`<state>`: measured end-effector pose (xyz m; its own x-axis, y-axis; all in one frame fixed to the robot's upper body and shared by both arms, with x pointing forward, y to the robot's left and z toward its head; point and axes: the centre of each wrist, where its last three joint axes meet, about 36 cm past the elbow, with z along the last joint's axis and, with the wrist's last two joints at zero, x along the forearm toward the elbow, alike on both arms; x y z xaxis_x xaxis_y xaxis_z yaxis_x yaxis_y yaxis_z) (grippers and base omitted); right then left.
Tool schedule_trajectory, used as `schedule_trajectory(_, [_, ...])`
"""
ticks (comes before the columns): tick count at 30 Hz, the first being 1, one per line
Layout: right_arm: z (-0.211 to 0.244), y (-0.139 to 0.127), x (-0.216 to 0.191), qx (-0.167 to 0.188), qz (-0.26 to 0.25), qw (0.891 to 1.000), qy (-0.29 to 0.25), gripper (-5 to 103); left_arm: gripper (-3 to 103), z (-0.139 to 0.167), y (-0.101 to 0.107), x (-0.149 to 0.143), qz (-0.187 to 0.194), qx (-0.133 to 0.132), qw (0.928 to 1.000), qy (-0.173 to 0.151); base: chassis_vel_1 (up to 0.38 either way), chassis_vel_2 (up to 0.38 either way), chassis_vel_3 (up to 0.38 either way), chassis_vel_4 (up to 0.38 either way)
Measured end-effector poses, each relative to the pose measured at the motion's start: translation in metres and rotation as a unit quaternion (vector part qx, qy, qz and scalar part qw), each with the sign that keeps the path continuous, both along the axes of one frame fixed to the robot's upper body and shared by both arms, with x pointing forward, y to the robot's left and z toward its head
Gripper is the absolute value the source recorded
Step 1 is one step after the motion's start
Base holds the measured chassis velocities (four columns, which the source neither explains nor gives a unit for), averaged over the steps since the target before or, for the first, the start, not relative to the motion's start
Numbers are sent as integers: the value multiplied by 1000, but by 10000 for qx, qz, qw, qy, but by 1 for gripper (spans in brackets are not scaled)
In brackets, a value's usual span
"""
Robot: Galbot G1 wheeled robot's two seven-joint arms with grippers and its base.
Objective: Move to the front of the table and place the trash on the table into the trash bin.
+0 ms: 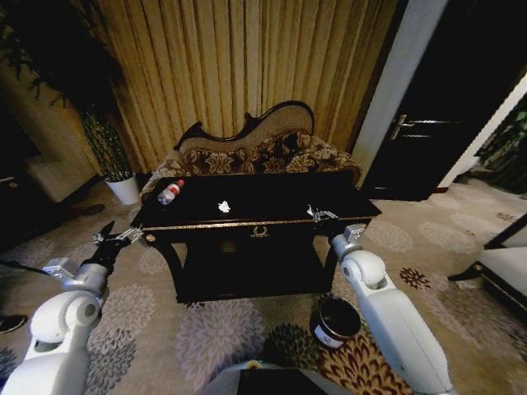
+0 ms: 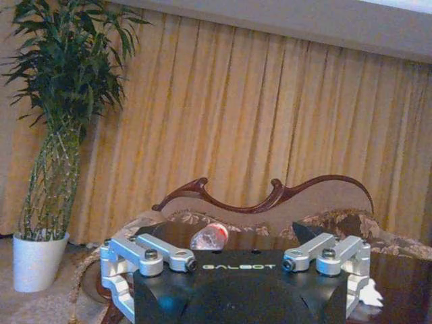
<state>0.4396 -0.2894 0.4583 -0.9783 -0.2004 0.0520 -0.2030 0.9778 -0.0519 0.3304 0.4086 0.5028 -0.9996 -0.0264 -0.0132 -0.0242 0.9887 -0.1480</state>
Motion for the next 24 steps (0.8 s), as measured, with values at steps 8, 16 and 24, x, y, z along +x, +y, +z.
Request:
schedule_trajectory(8, [-59, -16, -16, -91, -483, 9961, 726, 1, 100, -1, -2, -1, -2, -39, 10000, -3, 26, -39, -23, 37])
schedule_trajectory(16, [-134, -66, -44, -413, -1288, 9757, 1723, 1, 100, -3, -7, -4, 20, -52, 10000, -73, -9, 8, 6, -13])
schedule_trajectory(24, [-201, -125, -70, -862, -1977, 9436, 2511, 1, 100, -4, -6, -8, 72, -30, 9999, -140, 0, 0, 0, 0])
